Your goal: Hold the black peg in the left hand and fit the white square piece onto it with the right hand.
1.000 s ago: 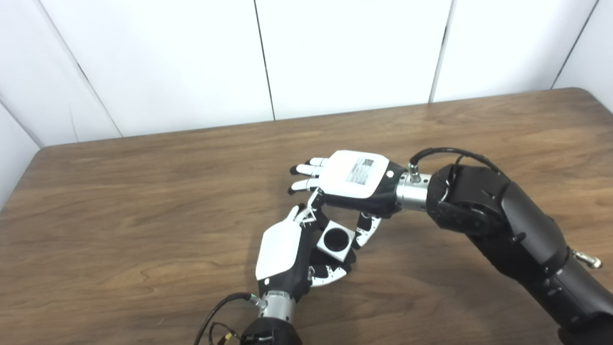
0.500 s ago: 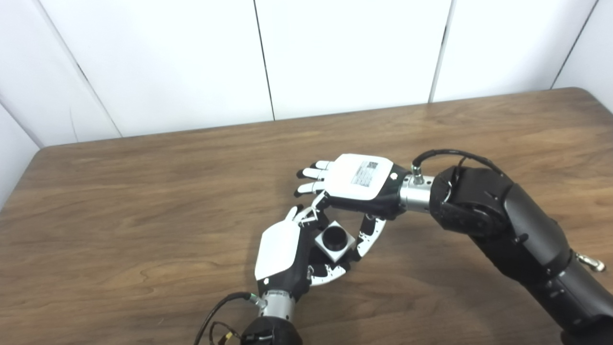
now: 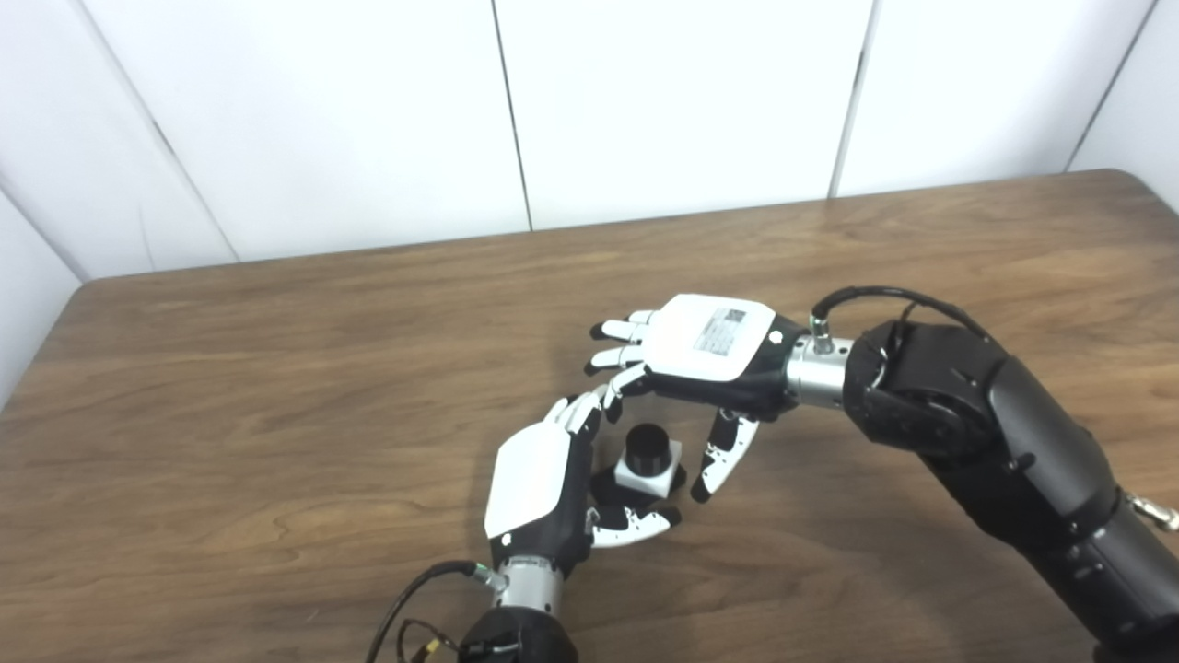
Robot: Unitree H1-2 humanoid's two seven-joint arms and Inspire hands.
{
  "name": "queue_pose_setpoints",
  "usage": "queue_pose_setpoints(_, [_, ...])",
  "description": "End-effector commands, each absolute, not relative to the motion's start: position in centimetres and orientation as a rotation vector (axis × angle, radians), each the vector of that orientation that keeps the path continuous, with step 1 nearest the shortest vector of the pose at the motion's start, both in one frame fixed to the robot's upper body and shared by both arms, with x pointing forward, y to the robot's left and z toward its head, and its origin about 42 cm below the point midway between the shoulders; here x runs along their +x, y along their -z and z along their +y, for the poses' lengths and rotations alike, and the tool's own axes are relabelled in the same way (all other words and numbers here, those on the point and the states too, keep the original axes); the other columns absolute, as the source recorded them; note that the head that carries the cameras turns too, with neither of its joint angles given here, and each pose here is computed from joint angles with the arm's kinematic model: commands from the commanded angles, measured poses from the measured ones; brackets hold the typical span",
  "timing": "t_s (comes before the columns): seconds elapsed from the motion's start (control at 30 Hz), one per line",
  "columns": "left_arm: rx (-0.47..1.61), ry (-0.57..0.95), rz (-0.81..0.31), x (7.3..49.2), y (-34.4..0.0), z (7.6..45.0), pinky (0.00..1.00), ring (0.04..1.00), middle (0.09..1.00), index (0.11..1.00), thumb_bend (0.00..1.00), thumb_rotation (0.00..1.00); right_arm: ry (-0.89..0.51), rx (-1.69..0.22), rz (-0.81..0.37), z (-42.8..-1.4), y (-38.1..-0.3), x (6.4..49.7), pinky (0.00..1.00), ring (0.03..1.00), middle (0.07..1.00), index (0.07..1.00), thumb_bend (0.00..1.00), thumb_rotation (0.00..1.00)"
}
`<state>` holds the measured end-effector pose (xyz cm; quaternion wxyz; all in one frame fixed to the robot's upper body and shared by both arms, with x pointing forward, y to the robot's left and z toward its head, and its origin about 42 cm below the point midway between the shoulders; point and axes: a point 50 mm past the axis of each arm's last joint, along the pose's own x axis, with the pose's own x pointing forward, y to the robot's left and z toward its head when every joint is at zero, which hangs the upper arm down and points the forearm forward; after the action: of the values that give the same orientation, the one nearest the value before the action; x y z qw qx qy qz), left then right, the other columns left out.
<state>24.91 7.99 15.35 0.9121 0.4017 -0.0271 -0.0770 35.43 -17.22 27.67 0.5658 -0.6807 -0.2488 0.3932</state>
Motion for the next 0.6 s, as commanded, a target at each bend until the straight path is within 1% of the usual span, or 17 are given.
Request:
queue_pose_setpoints(0.0, [0.812,0.133,-0.071,24.8,-16.4,8.1,0.8,0.93,0.905,0.899,0.95,0.21,-0.845,-1.583,-0.652,-17.0,-29.9,35.7,0.96,1.0,0.921,0.729,0.89,0.34])
queue_pose_setpoints(0.07, [0.823,0.125,-0.072,24.8,-16.5,8.4,0.8,0.921,0.902,0.903,0.94,0.23,-0.837,-1.581,-0.644,-17.1,-30.0,35.7,0.97,1.0,0.923,0.73,0.89,0.34])
queue_pose_setpoints(0.3, [0.814,0.112,-0.042,24.7,-16.5,9.1,0.8,0.931,0.913,0.914,0.94,0.23,-0.816,-1.567,-0.623,-17.2,-29.8,35.8,0.96,1.0,0.924,0.729,0.9,0.35])
queue_pose_setpoints(0.47, [0.813,0.089,-0.029,24.6,-16.5,10.0,0.82,0.94,0.916,0.913,0.93,0.18,-0.786,-1.55,-0.611,-17.5,-30.0,35.6,0.97,1.0,0.925,0.728,0.89,0.35])
queue_pose_setpoints(0.5, [0.828,0.081,-0.023,24.6,-16.6,10.2,0.83,0.938,0.914,0.91,0.92,0.19,-0.778,-1.547,-0.609,-17.7,-30.1,35.6,0.97,1.0,0.927,0.73,0.89,0.35])
queue_pose_setpoints(0.57, [0.861,0.06,-0.017,24.7,-16.6,11.0,0.79,0.925,0.905,0.898,0.91,0.24,-0.759,-1.538,-0.603,-18.1,-30.2,35.7,0.97,1.0,0.928,0.736,0.9,0.36])
